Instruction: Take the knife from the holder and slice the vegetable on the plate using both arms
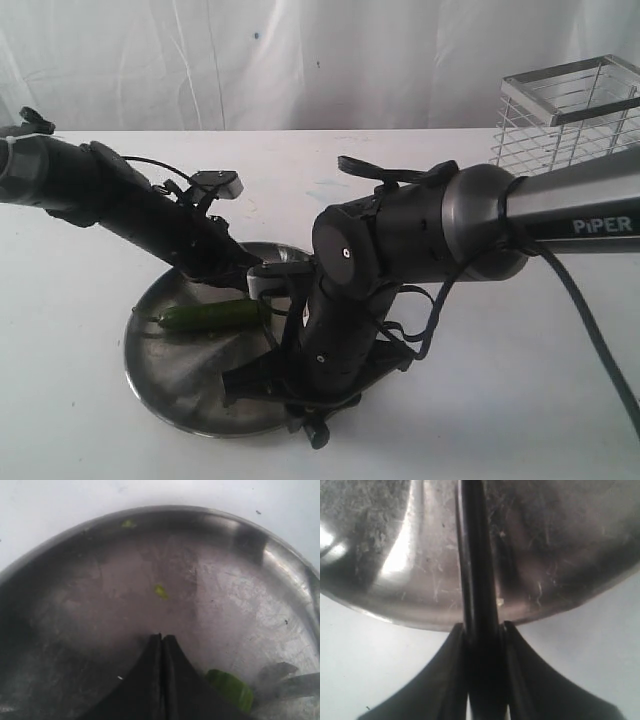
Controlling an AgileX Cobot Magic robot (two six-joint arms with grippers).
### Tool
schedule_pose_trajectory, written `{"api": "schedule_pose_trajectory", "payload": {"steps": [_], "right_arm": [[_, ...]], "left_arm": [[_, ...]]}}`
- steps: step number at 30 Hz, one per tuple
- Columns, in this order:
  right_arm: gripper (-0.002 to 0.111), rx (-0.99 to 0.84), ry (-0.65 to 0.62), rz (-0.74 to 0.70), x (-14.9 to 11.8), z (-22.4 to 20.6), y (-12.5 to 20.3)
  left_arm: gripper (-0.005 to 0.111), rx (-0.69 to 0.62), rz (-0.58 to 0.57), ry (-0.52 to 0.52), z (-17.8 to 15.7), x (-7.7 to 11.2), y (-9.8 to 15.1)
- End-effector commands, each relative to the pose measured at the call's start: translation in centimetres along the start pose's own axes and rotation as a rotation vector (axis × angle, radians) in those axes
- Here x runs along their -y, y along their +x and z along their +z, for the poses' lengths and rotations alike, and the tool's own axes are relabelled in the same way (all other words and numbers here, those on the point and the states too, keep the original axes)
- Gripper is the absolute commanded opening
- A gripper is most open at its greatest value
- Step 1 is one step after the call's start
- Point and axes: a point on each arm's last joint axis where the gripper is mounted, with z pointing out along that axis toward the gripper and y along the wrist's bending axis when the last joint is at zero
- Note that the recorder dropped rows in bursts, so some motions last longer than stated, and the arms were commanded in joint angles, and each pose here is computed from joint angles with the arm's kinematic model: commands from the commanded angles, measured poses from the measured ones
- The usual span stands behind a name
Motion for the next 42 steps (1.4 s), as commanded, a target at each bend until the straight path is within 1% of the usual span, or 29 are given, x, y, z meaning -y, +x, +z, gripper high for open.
{"api": "schedule_pose_trajectory", "payload": {"steps": [1,4,7,11,15,19,22,26,27,29,30,33,38,40,42], "right_arm": [[0.000,0.006,0.024,0.015,0.6,0.3,-0.4],[0.000,0.019,0.020,0.014,0.6,0.1,-0.4],[0.000,0.036,0.015,0.008,0.5,-0.4,-0.5],[0.000,0.038,0.039,-0.019,0.7,-0.4,-0.5],[0.000,0.035,0.045,-0.025,0.8,-0.4,-0.5],[0.000,0.049,0.045,-0.030,0.8,-0.4,-0.6],[0.000,0.061,0.042,-0.032,0.7,-0.4,-0.7],[0.000,0.063,0.042,-0.032,0.7,-0.4,-0.7],[0.000,0.061,0.042,-0.032,0.7,-0.4,-0.7],[0.000,0.062,0.042,-0.032,0.7,-0.4,-0.7],[0.000,0.062,0.042,-0.032,0.7,-0.4,-0.7],[0.000,0.063,0.045,-0.035,0.8,-0.4,-0.7],[0.000,0.063,0.052,-0.042,0.8,-0.4,-0.7],[0.000,0.063,0.051,-0.033,0.8,-0.4,-0.7],[0.000,0.063,0.051,-0.025,0.8,-0.4,-0.7]], "left_arm": [[0.000,-0.192,0.008,-0.021,0.1,-0.1,1.2],[0.000,-0.197,-0.004,-0.038,-0.2,-0.2,0.6],[0.000,-0.165,-0.007,-0.007,-0.6,0.2,-0.7],[0.000,-0.119,0.033,0.006,-2.3,1.1,-2.6],[0.000,-0.087,0.056,-0.002,-3.6,1.8,-3.2],[0.000,-0.101,0.059,0.000,-3.4,1.7,-2.6],[0.000,-0.081,0.041,-0.003,-2.3,1.2,-2.0],[0.000,-0.028,0.022,0.084,-0.6,1.1,-2.0],[0.000,0.023,0.032,0.121,-0.5,1.3,-2.4],[0.000,0.080,0.025,0.139,-0.5,1.5,-3.0],[0.000,0.084,0.026,0.128,-0.5,1.4,-3.0],[0.000,0.039,0.085,0.080,-0.5,1.0,-2.6],[0.000,0.029,0.096,0.071,-0.5,0.9,-2.5],[0.000,-0.005,0.094,0.038,-0.4,0.6,-2.2],[0.000,-0.038,0.094,0.034,0.1,0.2,-1.7]]}}
